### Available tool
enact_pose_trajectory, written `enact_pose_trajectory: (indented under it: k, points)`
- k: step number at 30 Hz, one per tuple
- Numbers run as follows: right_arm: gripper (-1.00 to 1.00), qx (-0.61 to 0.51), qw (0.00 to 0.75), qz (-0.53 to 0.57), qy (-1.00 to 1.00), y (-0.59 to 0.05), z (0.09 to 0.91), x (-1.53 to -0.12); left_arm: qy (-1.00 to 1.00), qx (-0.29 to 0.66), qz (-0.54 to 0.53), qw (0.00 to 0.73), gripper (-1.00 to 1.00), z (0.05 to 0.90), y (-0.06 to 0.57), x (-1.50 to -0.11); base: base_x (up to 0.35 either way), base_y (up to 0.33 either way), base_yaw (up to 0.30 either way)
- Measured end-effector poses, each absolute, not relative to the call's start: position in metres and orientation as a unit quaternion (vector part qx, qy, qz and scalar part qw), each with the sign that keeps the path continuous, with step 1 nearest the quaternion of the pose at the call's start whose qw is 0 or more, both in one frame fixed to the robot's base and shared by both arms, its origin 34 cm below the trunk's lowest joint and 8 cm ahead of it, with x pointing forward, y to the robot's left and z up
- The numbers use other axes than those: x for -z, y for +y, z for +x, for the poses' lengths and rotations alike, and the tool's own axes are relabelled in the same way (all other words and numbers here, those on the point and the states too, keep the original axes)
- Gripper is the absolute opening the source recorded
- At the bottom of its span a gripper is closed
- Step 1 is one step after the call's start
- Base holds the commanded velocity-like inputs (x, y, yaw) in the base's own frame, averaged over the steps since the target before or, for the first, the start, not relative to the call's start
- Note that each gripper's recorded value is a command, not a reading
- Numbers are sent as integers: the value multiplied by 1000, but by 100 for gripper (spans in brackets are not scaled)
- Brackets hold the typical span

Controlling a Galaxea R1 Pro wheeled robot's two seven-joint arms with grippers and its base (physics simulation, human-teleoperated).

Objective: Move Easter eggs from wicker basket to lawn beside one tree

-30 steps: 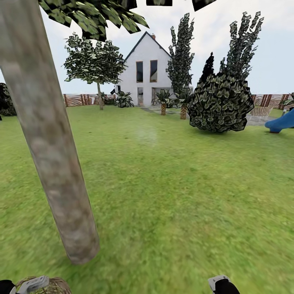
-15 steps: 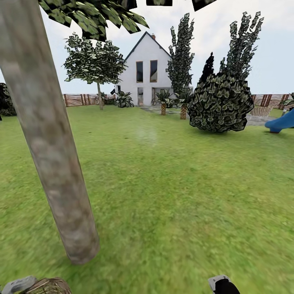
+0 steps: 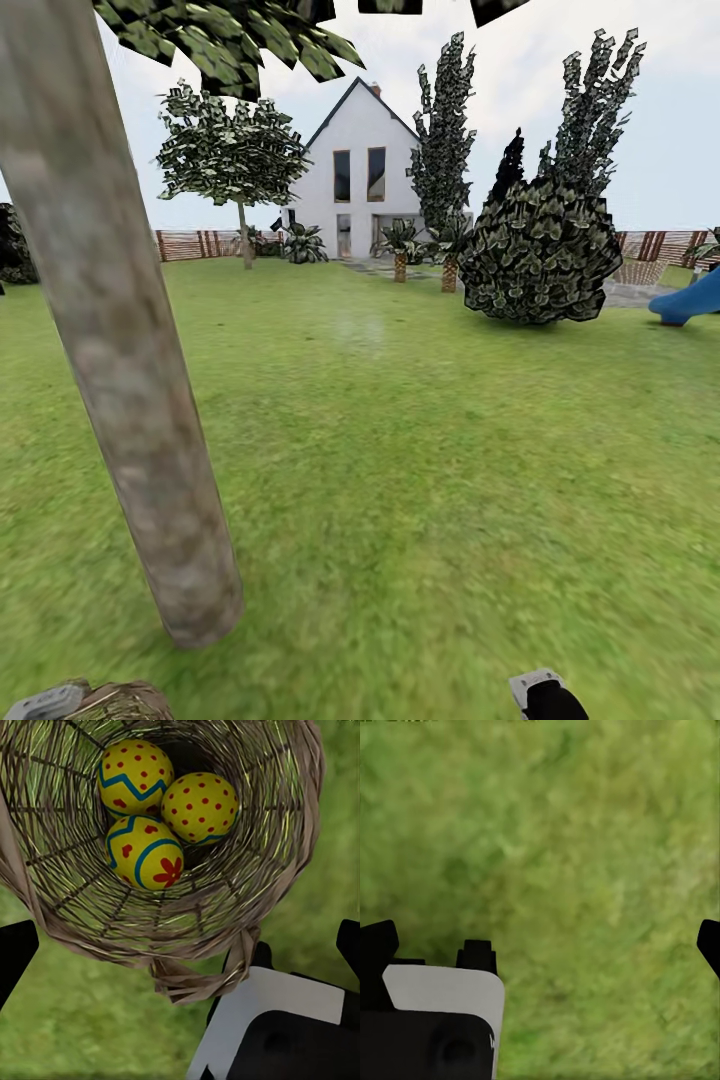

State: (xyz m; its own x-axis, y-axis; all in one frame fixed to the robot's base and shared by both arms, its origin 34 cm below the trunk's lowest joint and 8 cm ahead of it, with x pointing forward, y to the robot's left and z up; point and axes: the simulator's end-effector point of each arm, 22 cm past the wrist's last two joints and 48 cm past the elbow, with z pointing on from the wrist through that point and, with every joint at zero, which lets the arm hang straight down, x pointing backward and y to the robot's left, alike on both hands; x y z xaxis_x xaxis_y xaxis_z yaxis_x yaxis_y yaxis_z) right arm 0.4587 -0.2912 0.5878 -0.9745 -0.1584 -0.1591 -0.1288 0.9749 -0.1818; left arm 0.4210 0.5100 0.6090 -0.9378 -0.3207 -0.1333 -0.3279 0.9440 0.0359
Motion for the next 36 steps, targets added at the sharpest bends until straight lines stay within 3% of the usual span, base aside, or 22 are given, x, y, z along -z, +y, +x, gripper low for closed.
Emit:
enact_pose_trajectory:
  k: [7,36]
  points:
    - [100,86,86,-73,990,-291,459,-588,984,-28,-164,63,100,422,508,-609,159,0,0]
    - [100,85,86,-73,990,-290,456,-555,984,-27,-164,65,100,421,508,-578,1,0,0]
